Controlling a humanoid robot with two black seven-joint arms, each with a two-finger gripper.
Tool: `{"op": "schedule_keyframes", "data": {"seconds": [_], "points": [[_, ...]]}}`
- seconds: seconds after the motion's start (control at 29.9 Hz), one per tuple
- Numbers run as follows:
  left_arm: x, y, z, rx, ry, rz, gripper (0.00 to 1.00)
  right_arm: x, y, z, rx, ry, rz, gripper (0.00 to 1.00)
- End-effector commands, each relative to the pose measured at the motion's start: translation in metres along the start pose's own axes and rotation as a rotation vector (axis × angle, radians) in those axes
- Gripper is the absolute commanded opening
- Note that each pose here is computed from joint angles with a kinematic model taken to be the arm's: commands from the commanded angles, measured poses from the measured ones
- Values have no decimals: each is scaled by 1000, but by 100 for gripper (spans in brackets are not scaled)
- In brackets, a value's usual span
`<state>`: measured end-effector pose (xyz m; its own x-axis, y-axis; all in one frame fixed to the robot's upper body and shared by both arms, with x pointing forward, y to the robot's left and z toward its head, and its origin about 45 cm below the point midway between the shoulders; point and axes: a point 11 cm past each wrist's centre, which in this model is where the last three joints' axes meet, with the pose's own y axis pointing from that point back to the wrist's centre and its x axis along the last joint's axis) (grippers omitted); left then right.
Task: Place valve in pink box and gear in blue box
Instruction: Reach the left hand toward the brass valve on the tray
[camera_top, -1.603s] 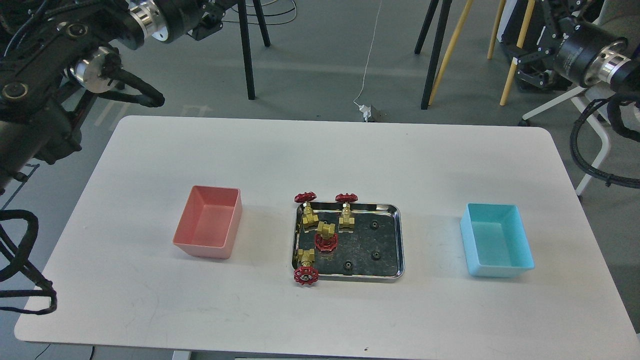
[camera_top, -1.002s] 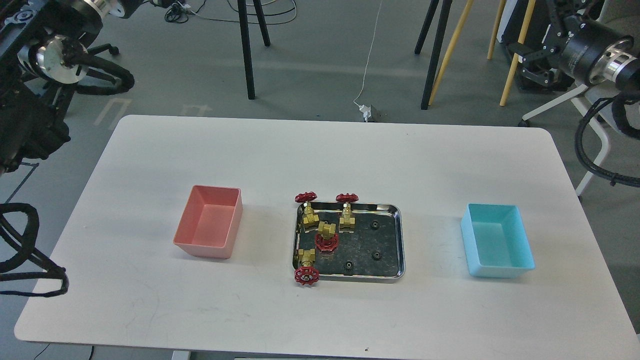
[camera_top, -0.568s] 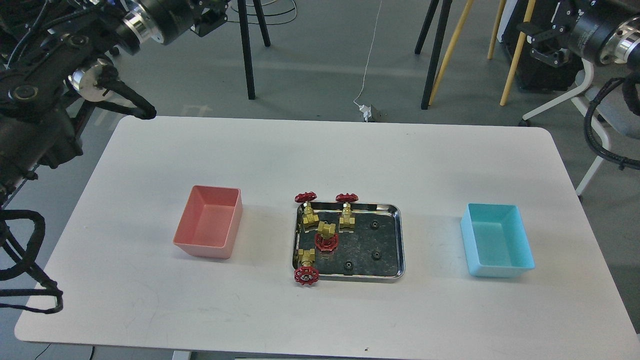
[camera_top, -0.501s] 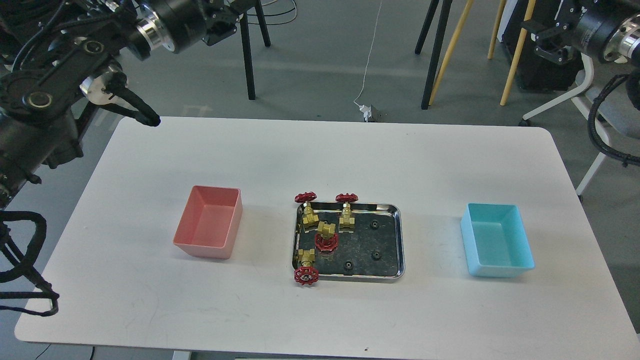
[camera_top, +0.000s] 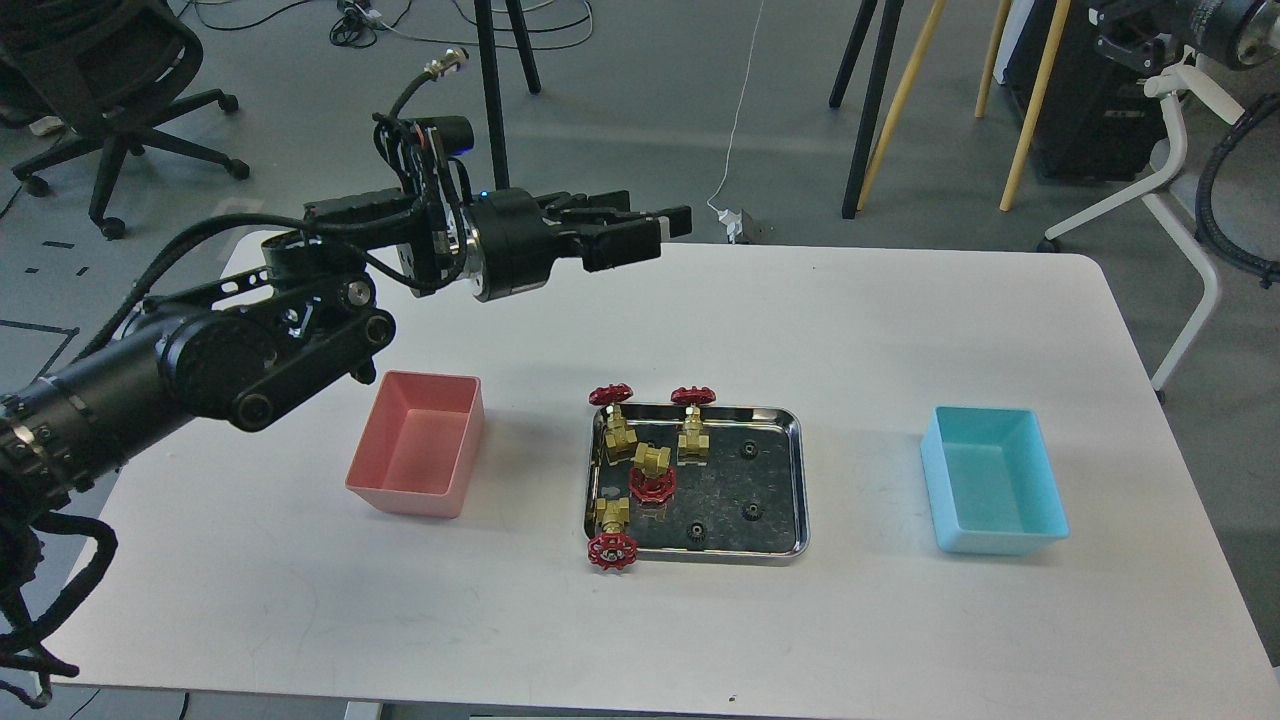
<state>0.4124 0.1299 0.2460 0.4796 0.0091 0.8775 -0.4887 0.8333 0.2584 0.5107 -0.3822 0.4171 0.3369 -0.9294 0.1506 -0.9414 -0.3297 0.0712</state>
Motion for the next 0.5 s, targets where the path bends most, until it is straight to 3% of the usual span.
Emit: {"op": "schedule_keyframes", "data": {"seconds": [0.0,0.3,0.47], "points": [[-38,-1,4,-30,-131,-55,99,1,0,-1,0,2,1,99],[-119,22,-15,-37,-355,-106,99,0,-1,-9,0,25,2,99],[-130,15,-21,-23,-379,-92,99,3,0,-12,-7,41,9,99]]}}
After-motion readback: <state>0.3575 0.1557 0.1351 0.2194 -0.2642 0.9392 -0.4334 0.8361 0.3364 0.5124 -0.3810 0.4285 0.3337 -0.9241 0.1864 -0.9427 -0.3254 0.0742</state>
